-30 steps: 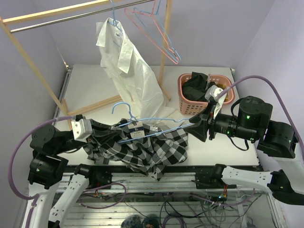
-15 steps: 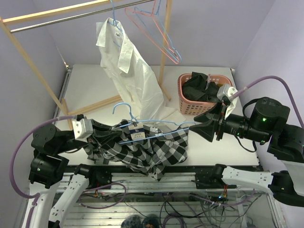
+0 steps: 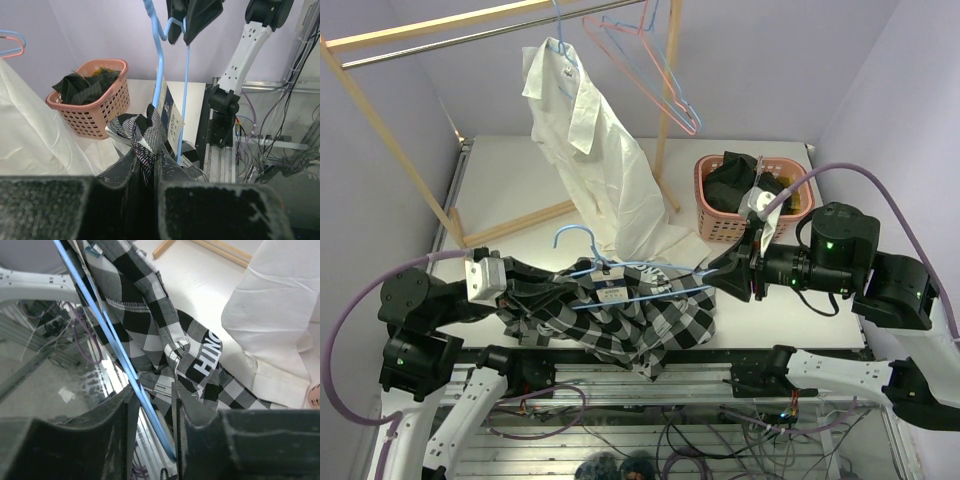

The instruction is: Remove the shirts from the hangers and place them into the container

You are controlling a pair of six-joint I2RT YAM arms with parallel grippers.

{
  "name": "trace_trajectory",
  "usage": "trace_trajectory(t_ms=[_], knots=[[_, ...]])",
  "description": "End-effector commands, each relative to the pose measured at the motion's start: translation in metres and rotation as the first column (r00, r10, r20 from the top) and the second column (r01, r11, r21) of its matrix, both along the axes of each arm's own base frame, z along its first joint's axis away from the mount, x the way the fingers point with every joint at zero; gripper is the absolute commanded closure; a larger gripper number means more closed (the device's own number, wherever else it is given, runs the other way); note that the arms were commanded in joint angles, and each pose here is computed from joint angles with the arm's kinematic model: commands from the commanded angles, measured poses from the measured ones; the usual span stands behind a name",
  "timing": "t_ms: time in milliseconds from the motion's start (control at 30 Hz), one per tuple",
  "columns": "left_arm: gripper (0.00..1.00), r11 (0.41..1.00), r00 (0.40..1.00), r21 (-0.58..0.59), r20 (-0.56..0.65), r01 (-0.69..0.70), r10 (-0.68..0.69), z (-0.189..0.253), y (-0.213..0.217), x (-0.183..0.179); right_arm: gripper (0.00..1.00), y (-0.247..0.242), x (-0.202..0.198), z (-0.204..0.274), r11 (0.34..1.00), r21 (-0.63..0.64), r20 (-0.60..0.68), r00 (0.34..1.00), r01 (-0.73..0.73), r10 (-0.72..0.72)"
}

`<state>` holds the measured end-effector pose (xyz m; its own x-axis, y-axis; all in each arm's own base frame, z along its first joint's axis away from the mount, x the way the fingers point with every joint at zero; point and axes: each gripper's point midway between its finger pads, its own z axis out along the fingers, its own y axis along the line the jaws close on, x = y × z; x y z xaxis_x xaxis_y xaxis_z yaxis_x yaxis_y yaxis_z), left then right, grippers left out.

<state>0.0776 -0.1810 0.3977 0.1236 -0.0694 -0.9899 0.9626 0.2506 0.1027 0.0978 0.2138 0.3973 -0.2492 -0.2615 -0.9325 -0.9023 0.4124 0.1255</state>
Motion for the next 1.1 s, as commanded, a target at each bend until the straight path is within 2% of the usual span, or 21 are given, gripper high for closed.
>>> trace_trajectory(t_ms=[0,67,100,267,333,433,467,533,567,700,800,867,1067], knots=[[0.93,0.997,0.998,-0.071,0.046,-0.035,0.038,0.02,0.002,0.005,0.78,0.009,-0.013,-0.004,0.995,0.011,-0.019,0.995,-0.094,0.094],[0.93,0.987,0.994,-0.121,0.004,-0.109,0.111,0.025,0.004,0.022,0.95,0.01,-0.01,-0.005,0.997,0.013,-0.03,0.997,-0.074,0.074],[0.93,0.98,0.99,-0.139,-0.016,-0.14,0.139,0.028,0.005,0.032,1.0,0.008,-0.006,-0.005,0.999,0.013,-0.026,0.999,-0.044,0.045],[0.93,0.961,0.961,-0.104,-0.127,-0.258,0.244,0.015,0.007,0.07,1.0,0.002,0.005,0.001,0.999,0.028,-0.021,0.999,0.04,-0.04],[0.88,0.938,0.931,-0.074,-0.165,-0.34,0.324,0.004,0.014,0.085,1.0,0.0,0.008,0.002,0.997,0.028,-0.021,0.998,0.068,-0.067],[0.69,0.888,0.868,-0.009,-0.217,-0.46,0.448,-0.021,0.027,0.108,1.0,-0.007,0.015,0.004,0.992,0.023,-0.017,0.992,0.127,-0.126],[0.47,0.865,0.839,0.016,-0.234,-0.502,0.491,-0.029,0.033,0.115,1.0,-0.009,0.017,0.004,0.989,0.019,-0.014,0.989,0.144,-0.144],[0.08,0.823,0.784,0.066,-0.271,-0.564,0.559,-0.048,0.042,0.126,1.0,-0.015,0.021,0.007,0.983,0.021,-0.005,0.984,0.18,-0.18],[0.02,0.805,0.757,0.087,-0.291,-0.587,0.584,-0.057,0.046,0.131,1.0,-0.017,0.022,0.008,0.981,0.024,-0.002,0.981,0.192,-0.192],[0.01,0.685,0.587,0.17,-0.396,-0.709,0.706,-0.094,0.068,0.149,1.0,-0.025,0.023,0.014,0.974,0.035,0.01,0.975,0.222,-0.223],[0.0,0.592,0.464,0.232,-0.433,-0.772,0.773,-0.118,0.085,0.155,1.0,-0.033,0.023,0.021,0.969,0.049,0.019,0.969,0.244,-0.245],[0.01,0.569,0.44,0.232,-0.433,-0.789,0.787,-0.116,0.091,0.154,1.0,-0.04,0.024,0.029,0.962,0.066,0.031,0.963,0.265,-0.267],[0.0,0.546,0.45,0.15,-0.412,-0.824,0.792,-0.1,0.101,0.14,1.0,-0.06,0.029,0.071,0.923,0.175,0.073,0.93,0.343,-0.36]])
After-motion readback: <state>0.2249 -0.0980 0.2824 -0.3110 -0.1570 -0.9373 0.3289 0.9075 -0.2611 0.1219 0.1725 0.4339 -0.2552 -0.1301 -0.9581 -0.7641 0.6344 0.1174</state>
